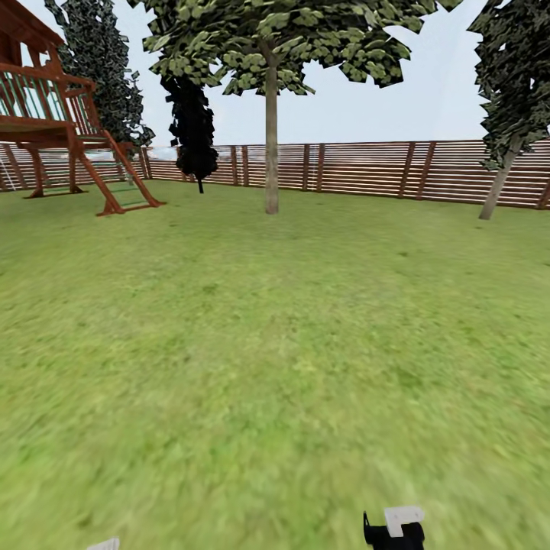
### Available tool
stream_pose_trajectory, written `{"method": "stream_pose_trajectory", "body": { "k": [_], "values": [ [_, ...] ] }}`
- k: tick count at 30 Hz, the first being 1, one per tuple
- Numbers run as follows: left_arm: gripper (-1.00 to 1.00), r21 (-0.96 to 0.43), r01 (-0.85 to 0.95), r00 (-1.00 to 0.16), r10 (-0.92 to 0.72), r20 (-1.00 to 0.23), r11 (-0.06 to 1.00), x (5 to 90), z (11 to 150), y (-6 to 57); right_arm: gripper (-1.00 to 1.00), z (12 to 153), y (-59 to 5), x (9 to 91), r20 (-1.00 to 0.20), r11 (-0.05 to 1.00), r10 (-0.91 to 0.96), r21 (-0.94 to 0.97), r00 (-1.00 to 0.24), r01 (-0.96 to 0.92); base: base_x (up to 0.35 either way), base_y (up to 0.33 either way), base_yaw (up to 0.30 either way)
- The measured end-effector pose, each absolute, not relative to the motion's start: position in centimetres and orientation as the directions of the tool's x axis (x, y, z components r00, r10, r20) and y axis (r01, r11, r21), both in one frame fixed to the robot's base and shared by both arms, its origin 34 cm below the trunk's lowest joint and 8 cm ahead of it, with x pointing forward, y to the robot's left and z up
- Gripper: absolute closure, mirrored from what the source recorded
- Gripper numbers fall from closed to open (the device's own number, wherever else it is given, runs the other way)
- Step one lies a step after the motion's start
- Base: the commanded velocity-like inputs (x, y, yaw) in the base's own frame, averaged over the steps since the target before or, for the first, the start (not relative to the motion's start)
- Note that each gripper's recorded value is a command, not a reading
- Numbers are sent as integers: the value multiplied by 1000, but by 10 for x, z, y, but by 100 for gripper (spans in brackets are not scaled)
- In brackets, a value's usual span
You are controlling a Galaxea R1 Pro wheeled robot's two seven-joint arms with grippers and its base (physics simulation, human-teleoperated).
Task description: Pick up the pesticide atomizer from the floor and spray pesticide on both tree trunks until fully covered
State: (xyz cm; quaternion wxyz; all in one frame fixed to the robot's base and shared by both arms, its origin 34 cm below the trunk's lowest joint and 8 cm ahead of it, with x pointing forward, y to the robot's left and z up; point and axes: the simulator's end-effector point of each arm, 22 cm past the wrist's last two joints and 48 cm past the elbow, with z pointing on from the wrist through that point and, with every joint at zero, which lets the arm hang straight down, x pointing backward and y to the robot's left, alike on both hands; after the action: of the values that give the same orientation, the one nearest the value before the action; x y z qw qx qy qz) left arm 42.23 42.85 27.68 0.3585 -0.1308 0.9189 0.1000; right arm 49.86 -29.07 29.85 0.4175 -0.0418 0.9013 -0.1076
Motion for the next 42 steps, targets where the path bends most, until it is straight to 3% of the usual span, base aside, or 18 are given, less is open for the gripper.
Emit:
{"method": "stream_pose_trajectory", "body": {
  "k": [42],
  "values": [
    [100, 90, -312, -709, -169, -685, 946, 422, 277, 428, -100, 299, -291, 499, -744, 973, -165, -229, -648, 15, 339, 0, 0]
  ]
}}
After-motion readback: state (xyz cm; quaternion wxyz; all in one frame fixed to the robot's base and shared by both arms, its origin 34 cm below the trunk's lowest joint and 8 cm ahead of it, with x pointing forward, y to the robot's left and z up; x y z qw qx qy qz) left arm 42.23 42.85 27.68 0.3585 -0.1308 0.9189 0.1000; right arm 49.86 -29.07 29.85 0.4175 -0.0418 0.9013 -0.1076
